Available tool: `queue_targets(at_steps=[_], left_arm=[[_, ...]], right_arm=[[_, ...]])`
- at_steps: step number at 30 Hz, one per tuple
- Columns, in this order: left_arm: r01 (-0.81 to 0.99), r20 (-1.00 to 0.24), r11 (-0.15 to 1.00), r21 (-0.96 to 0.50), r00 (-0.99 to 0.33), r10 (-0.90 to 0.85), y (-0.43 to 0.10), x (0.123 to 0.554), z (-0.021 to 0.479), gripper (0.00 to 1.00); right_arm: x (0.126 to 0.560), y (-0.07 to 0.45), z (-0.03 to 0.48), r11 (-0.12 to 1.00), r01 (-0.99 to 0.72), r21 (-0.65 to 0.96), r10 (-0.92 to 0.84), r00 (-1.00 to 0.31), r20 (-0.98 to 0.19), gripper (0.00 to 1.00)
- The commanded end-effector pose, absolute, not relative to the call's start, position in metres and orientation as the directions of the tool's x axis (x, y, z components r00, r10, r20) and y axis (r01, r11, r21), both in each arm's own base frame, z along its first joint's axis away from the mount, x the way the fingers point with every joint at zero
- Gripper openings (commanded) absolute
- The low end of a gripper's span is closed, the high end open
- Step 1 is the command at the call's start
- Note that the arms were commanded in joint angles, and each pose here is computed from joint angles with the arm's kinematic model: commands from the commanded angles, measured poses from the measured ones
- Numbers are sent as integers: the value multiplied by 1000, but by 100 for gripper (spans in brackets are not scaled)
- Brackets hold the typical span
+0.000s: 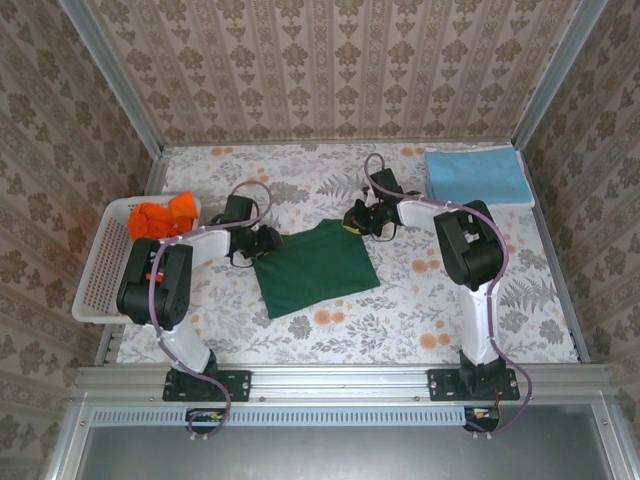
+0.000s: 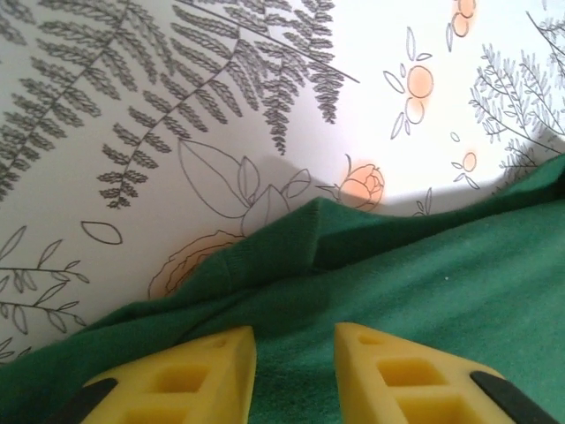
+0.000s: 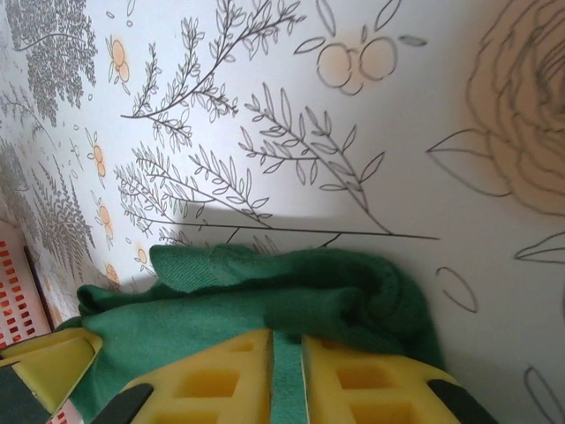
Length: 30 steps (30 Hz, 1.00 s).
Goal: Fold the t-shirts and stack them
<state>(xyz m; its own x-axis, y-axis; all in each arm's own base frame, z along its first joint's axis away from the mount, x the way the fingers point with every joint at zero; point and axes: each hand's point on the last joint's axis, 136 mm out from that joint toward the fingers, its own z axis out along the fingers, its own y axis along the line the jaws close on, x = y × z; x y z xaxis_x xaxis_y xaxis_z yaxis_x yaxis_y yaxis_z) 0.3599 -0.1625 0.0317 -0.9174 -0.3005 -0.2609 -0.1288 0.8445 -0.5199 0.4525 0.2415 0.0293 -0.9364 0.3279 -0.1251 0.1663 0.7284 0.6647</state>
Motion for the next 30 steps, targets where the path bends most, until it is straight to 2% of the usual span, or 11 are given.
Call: queue_targets(at_steps=[1, 4, 6, 9, 11, 12, 15, 21, 26, 30], left_arm=[[-194, -226, 881, -432, -922, -314, -135, 343, 12, 39], [-153, -277, 877, -455, -912, -303, -139, 347, 39, 55], [-114, -330, 883, -455, -899, -286, -141, 347, 64, 67], [-49, -406, 898, -436, -880, -245, -144, 340, 97, 78], [-15, -445, 907, -421, -868, -221, -146, 332, 115, 81], [4, -467, 913, -409, -860, -206, -145, 328, 123, 90], [41, -534, 934, -354, -829, -166, -140, 314, 141, 100], [92, -630, 942, -322, -764, -141, -136, 284, 160, 100], [170, -681, 930, -327, -724, -107, -145, 257, 159, 100], [193, -699, 921, -338, -707, -108, -147, 244, 150, 100]], right_arm=[[452, 222, 19, 737, 231, 635, 375, -922, -100, 22], [452, 221, 49, 718, 178, 672, 381, -910, -165, 33], [444, 215, 70, 716, 147, 683, 391, -894, -217, 46], [424, 196, 88, 758, 123, 641, 403, -861, -311, 67], [408, 184, 87, 794, 114, 597, 383, -857, -345, 74], [400, 181, 85, 812, 104, 574, 360, -864, -353, 78], [378, 184, 70, 858, 55, 511, 256, -908, -333, 82], [359, 186, 41, 950, -23, 311, 80, -946, -315, 82], [357, 204, 34, 959, -97, 267, -6, -946, -323, 79], [351, 218, 22, 963, -138, 231, -67, -955, -290, 74]])
